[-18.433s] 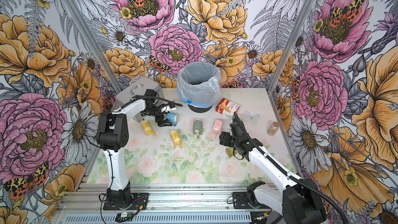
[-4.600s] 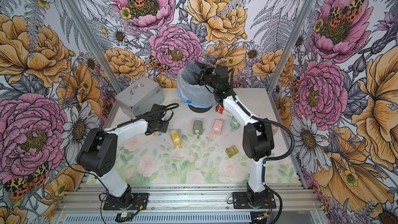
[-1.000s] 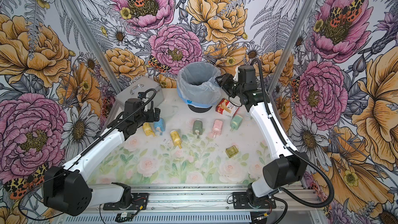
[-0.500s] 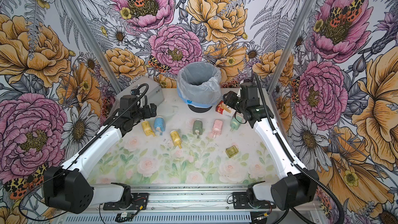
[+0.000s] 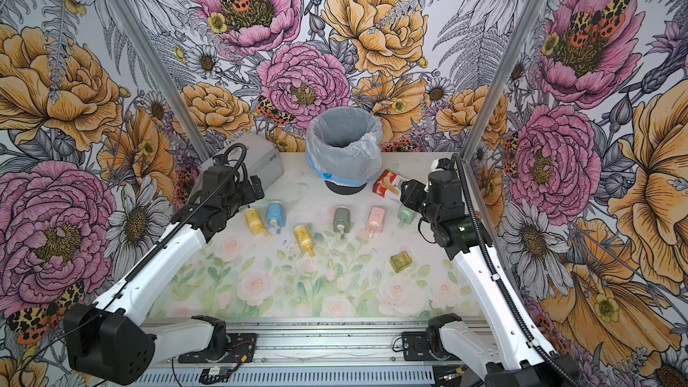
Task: Take out the pencil sharpener tray and clean the shavings
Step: Place the container at the center of the board.
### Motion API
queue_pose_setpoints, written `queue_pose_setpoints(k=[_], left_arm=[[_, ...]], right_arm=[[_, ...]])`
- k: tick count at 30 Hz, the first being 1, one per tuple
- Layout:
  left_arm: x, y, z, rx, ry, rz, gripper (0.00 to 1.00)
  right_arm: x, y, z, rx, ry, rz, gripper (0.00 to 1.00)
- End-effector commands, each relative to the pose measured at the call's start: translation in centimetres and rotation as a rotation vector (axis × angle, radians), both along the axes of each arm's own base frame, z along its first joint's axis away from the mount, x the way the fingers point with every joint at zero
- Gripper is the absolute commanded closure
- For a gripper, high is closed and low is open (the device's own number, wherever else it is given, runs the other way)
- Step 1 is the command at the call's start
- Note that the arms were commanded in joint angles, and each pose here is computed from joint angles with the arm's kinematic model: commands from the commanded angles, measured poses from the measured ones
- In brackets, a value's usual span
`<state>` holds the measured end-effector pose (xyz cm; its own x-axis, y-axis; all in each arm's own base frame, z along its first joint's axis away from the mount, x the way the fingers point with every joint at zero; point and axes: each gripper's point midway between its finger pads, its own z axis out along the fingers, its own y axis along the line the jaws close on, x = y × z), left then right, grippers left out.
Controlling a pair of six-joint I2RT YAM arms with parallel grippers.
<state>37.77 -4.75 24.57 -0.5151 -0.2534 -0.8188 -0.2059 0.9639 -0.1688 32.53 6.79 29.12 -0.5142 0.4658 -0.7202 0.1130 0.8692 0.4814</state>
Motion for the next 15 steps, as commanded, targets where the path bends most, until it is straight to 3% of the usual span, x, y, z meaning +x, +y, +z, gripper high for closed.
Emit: queue_pose_setpoints(k=[1,4,7,15], left_arm=[[-0.3,1.1,0.6,0.02,-0.025,0.076,0.01],[-0.1,-0.7,0.1,-0.035,-0.003,-0.014,0.01],[-0.4,-2.3,0.4,-0.017,-0.008,-0.111,0.01],[-1.2,-3.7,0.3,-0.006,-0.01,-0.177,0.01]], right_arm=[[-0.7,-1.4,-0.6,-0.041,-0.01,-0.05,0.87],[-1.5,-2.1,-1.9,-0.052,0.011,-0.081,0.87],[-2.4,-2.9,-3.5,-0.064,0.046,-0.117,0.88],[-5.3,-4.9,-7.2,-0.063,0.115,-0.229,0.88]])
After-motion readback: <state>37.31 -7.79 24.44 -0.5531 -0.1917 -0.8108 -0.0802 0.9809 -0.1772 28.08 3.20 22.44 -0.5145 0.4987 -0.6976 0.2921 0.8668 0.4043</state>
